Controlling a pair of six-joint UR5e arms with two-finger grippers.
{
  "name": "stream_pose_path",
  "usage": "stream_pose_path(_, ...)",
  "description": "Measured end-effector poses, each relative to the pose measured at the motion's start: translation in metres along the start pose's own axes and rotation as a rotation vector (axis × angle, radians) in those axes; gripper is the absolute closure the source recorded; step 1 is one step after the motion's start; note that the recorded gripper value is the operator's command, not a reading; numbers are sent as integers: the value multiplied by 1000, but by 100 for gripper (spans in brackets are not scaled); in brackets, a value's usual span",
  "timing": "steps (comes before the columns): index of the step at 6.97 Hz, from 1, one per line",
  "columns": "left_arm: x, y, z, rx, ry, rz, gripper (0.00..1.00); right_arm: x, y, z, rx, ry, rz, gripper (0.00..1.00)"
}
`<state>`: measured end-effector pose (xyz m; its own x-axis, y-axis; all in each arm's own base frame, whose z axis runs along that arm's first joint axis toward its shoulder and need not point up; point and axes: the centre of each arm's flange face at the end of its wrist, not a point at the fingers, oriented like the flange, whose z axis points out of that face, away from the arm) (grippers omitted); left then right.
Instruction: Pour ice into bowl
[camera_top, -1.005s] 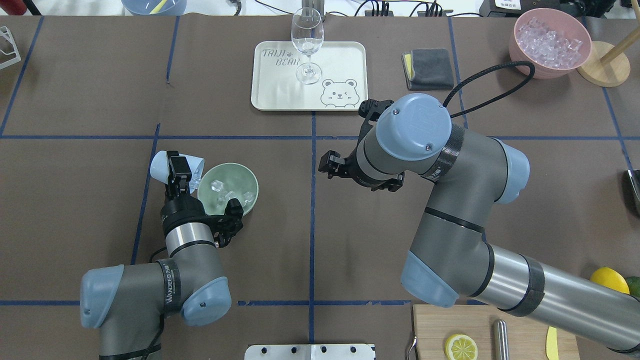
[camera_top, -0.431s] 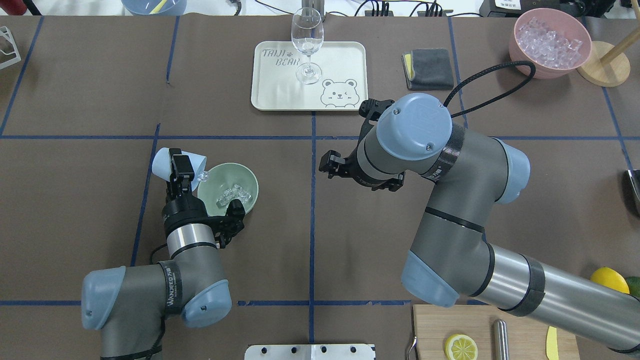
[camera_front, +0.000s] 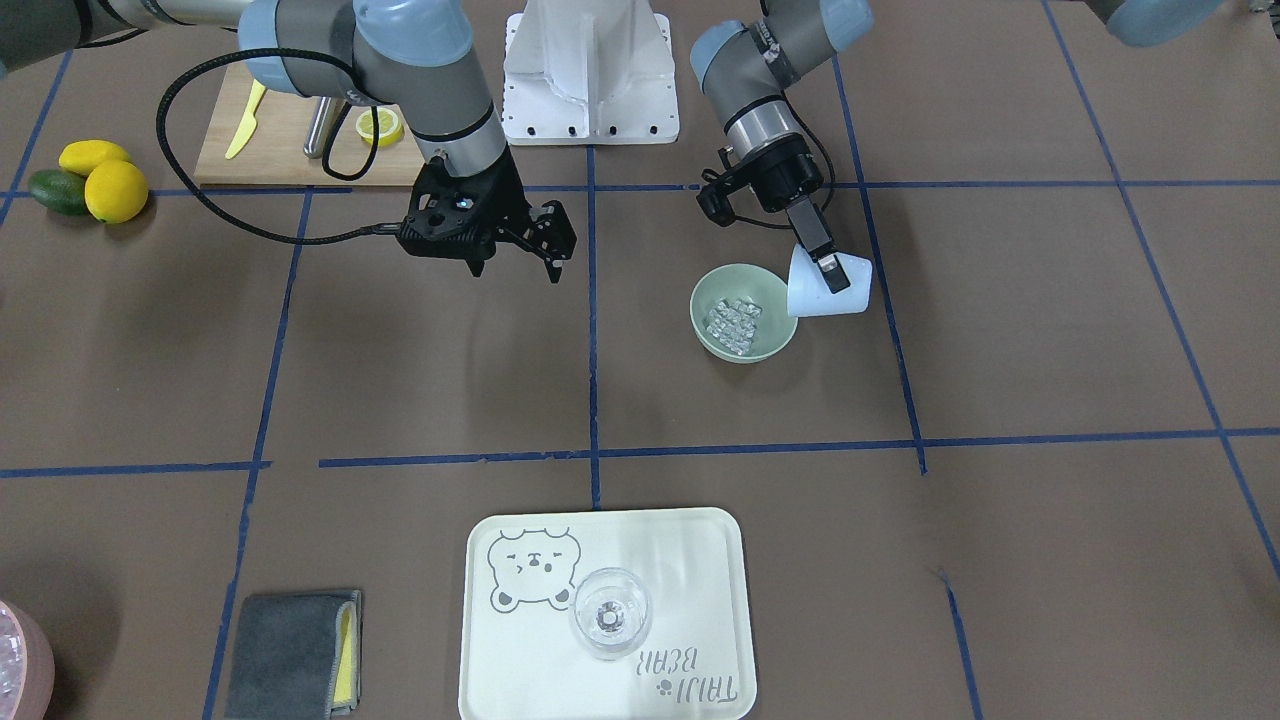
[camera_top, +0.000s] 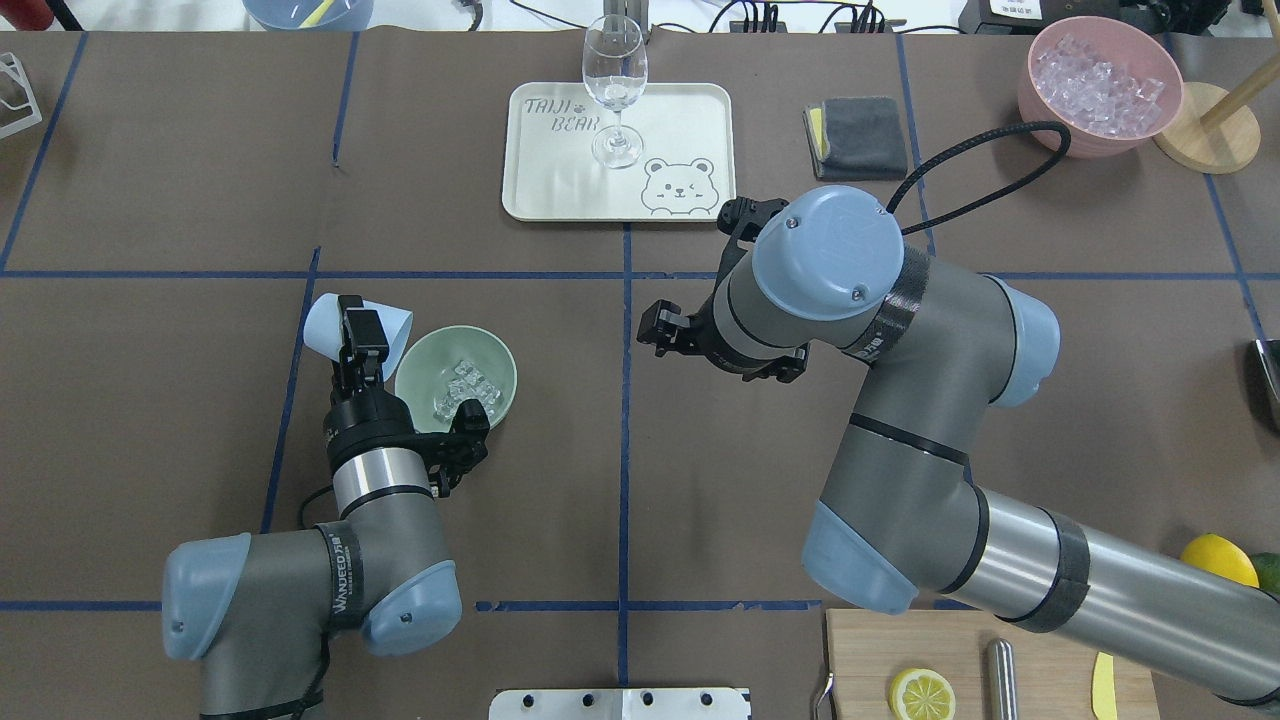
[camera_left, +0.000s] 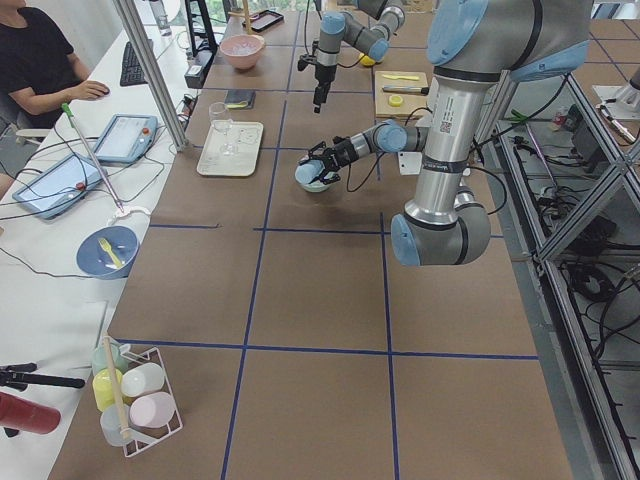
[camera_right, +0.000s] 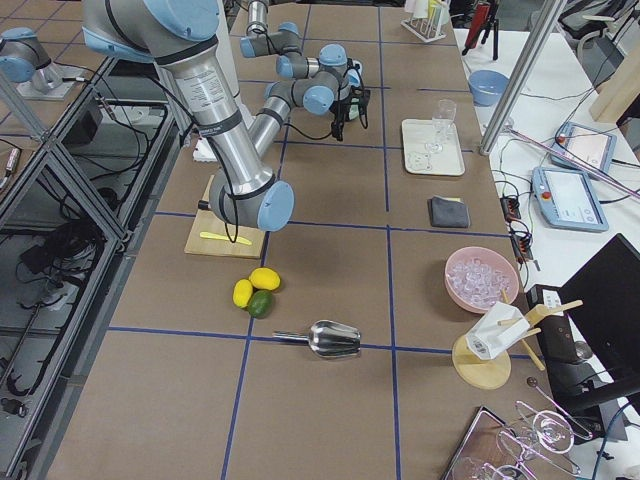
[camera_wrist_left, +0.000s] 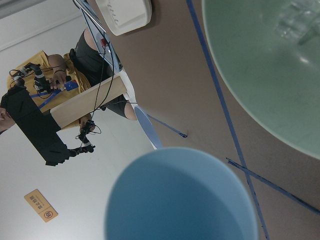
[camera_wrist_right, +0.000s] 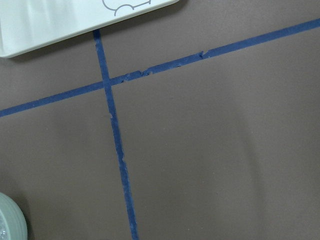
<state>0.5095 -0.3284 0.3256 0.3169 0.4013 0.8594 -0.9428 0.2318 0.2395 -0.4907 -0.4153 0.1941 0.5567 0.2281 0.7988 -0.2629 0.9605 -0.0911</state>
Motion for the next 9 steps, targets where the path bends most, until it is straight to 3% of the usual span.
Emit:
stream_pose_path(3, -8, 0, -2, 10, 5, -60, 100, 0, 0, 0, 0, 0, 0, 0)
stream_pose_path(7, -17, 7, 1, 25, 15, -378, 100, 0, 0, 0, 1, 2, 1, 0)
stream_pose_path(9, -29, 22, -1, 70, 43, -529, 100, 0, 1, 1, 0, 3, 1, 0)
